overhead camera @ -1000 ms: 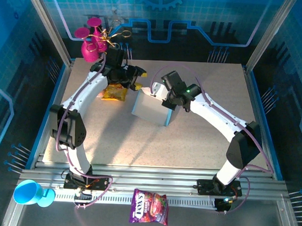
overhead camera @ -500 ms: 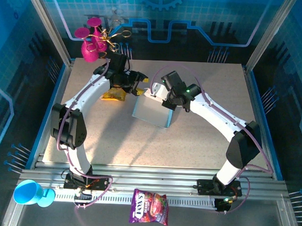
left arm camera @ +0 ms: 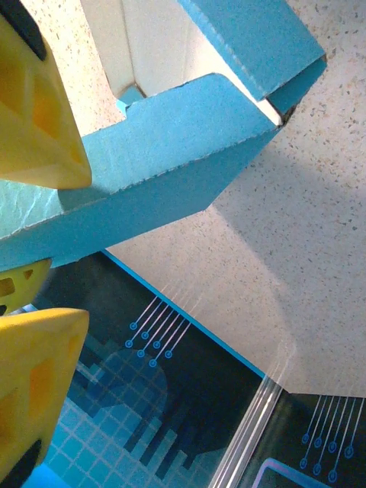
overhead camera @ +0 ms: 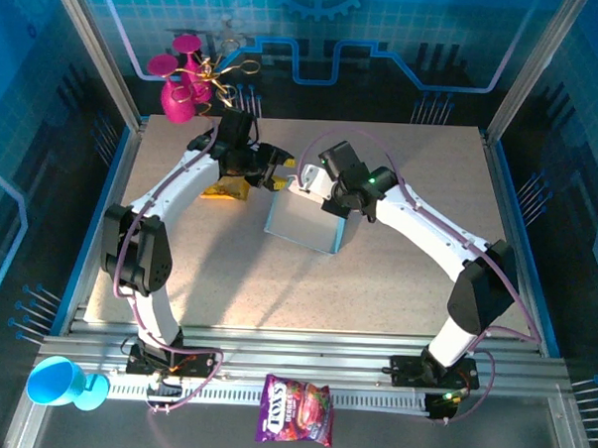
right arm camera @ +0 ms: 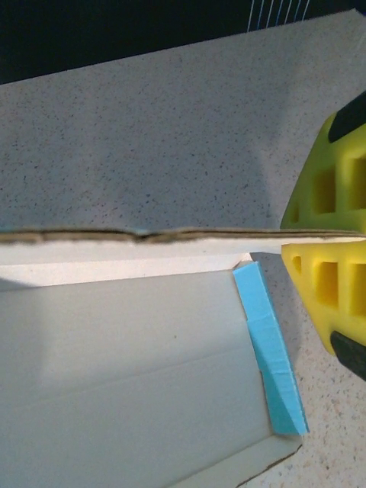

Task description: Fold the paper box

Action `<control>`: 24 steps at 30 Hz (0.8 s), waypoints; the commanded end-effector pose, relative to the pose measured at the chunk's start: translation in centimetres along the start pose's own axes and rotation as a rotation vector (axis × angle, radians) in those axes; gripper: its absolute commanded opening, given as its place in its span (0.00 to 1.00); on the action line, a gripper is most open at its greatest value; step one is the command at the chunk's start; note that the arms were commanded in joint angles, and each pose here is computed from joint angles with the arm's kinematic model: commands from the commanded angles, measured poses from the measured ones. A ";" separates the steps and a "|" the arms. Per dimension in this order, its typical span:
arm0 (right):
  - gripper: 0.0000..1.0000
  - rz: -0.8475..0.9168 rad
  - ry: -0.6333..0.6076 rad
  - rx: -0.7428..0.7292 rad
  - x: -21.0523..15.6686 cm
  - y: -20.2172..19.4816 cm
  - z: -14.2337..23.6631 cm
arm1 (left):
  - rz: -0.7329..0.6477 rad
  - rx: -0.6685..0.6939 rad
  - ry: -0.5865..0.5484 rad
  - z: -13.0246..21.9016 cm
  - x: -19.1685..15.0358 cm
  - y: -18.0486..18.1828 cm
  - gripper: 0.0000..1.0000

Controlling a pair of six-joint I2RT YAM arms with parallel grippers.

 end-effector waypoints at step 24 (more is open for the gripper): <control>0.00 0.075 -0.013 -0.107 2.4 -0.7 0.4 | 0.035 0.072 0.085 -1.1 -1.3 1.9 0.46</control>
Point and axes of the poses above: each hand's point on the last joint's axis, 136 mm out from that joint toward the fingers, its own z axis back along the fingers, its own y axis along the line the jaws close on, x = y × z, the point moved 5 cm from there along z, back along the fingers, and after that the axes turned 11 degrees about z, right-handed, at the moved point
